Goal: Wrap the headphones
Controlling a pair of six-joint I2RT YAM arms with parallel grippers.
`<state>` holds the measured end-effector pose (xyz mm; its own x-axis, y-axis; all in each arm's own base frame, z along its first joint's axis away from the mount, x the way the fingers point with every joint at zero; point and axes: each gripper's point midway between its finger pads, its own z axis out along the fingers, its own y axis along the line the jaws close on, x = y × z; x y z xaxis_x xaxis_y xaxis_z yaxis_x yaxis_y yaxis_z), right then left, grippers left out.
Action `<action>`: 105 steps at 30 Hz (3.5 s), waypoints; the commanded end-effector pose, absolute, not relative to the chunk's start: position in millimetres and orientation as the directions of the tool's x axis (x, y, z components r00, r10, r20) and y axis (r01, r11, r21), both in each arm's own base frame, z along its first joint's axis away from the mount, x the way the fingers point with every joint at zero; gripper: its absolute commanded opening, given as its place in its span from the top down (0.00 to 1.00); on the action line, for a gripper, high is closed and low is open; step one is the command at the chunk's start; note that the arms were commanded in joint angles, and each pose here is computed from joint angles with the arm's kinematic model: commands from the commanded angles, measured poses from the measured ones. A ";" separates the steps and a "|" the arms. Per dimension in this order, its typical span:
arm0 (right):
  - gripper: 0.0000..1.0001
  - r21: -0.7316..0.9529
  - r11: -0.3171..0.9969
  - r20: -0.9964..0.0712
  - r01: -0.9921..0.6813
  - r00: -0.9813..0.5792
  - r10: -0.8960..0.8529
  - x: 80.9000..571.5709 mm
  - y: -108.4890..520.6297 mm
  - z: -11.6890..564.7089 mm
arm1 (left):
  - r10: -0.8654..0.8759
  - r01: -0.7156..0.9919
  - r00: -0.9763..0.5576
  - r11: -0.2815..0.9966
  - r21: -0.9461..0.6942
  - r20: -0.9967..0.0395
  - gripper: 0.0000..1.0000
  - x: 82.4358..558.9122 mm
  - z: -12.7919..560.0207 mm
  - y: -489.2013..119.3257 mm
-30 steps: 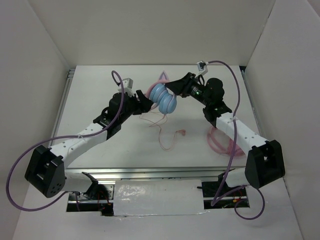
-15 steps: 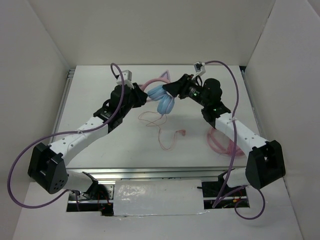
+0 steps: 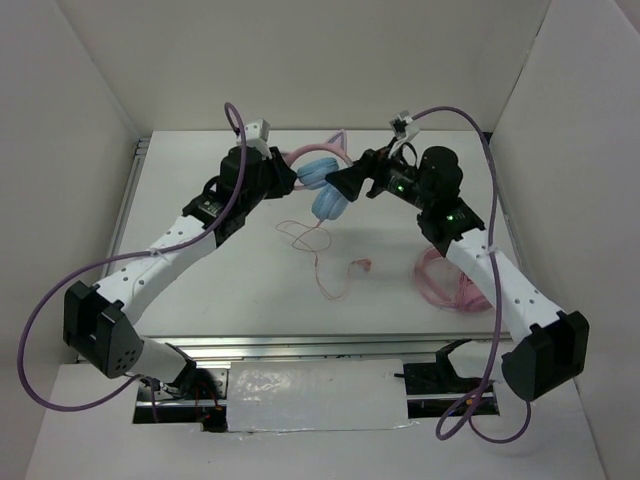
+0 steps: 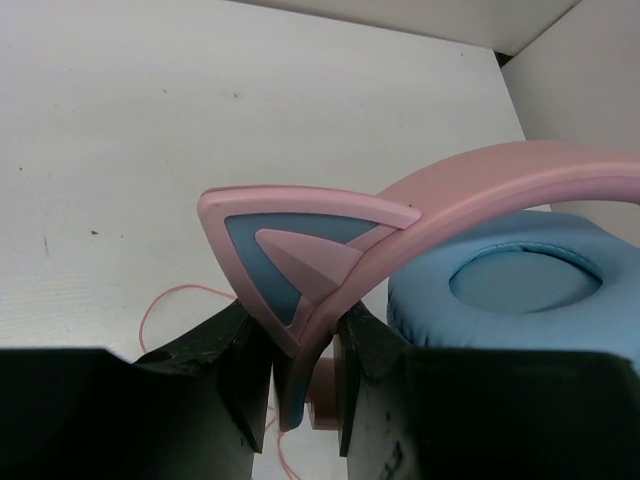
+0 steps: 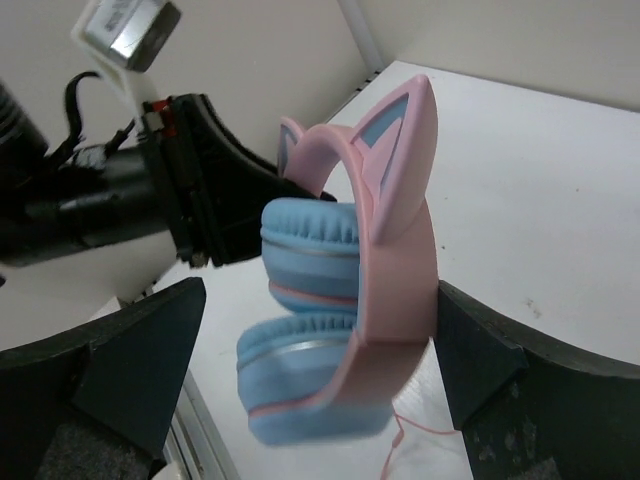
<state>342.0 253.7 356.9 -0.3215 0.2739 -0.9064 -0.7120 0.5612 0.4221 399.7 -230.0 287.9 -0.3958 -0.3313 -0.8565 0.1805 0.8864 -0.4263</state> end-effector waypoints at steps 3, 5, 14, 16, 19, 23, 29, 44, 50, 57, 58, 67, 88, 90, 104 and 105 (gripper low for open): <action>0.00 0.238 0.596 -0.966 -0.767 -0.123 0.228 293.7 220.6 400.3 | -0.392 0.166 -0.370 0.864 -0.476 -0.842 1.00 430.8 320.0 -190.3; 0.00 0.198 0.601 -0.975 -0.774 -0.095 0.199 276.6 211.5 392.3 | -0.397 0.193 -0.347 0.856 -0.479 -0.849 1.00 438.6 342.3 -184.7; 0.00 0.173 0.596 -0.985 -0.784 -0.145 0.095 261.4 201.8 315.9 | -0.404 0.280 -0.291 0.831 -0.480 -0.868 1.00 458.1 431.5 -158.0; 0.00 0.232 0.543 -0.972 -0.807 -0.220 0.089 268.3 215.1 296.7 | -0.401 0.290 -0.289 0.829 -0.479 -0.869 1.00 461.6 439.3 -155.6; 0.00 0.338 0.486 -0.934 -0.806 -0.351 0.068 284.8 237.8 264.1 | -0.418 0.293 -0.250 0.827 -0.480 -0.873 1.00 466.1 464.9 -147.4; 0.00 0.447 0.473 -0.871 -0.759 -0.490 0.036 319.5 282.2 224.9 | -0.456 0.330 -0.197 0.802 -0.497 -0.868 1.00 465.3 500.9 -143.1; 0.00 0.462 0.552 -0.854 -0.694 -0.516 0.065 360.5 328.4 198.1 | -0.492 0.337 -0.137 0.793 -0.507 -0.860 1.00 459.5 530.2 -132.5; 0.00 0.081 0.340 -0.975 -0.937 -0.145 -0.168 388.7 360.7 195.5 | -0.506 0.637 -0.155 0.605 -0.477 -0.849 1.00 385.3 596.5 -137.3; 0.00 0.085 0.256 -0.985 -0.963 -0.119 -0.124 380.7 411.2 191.5 | -0.522 0.712 -0.178 0.517 -0.475 -0.834 1.00 375.7 618.8 -141.7; 0.00 0.247 0.273 -0.965 -0.930 -0.209 0.161 427.5 463.6 240.3 | -0.527 0.760 -0.184 0.459 -0.460 -0.830 1.00 363.8 630.9 -139.9; 0.03 0.254 0.256 -0.957 -0.933 -0.205 0.204 431.7 466.8 249.4 | -0.527 0.762 -0.182 0.458 -0.458 -0.830 1.00 360.6 632.6 -139.2; 1.00 0.373 0.248 -0.910 -0.894 -0.300 0.287 466.9 432.0 262.7 | -0.467 0.779 -0.207 0.454 -0.433 -0.860 1.00 345.7 610.3 -138.5; 1.00 0.097 0.847 -0.967 -0.523 -0.251 -0.044 537.9 154.6 374.0 | 0.179 0.487 -0.578 0.858 -0.160 -0.796 1.00 365.1 234.7 -205.5; 1.00 0.085 0.826 -0.967 -0.557 -0.246 -0.067 528.1 161.4 375.7 | 0.199 0.457 -0.616 0.878 -0.140 -0.763 1.00 368.6 213.3 -206.5; 1.00 -0.027 0.894 -0.958 -0.447 -0.245 -0.151 451.0 192.8 388.9 | -0.131 -0.079 -0.730 0.991 -0.107 -0.670 1.00 433.7 169.6 -111.6; 1.00 -0.022 0.891 -0.959 -0.453 -0.243 -0.147 445.0 192.5 392.5 | -0.148 -0.099 -0.719 0.989 -0.111 -0.679 1.00 438.4 174.3 -106.8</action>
<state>449.3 232.0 330.4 -0.3600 -0.2227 -0.9060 -0.5717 0.8200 0.0256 426.2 -146.3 160.6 -0.7437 -0.0233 -0.6681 0.0835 0.9883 -0.1273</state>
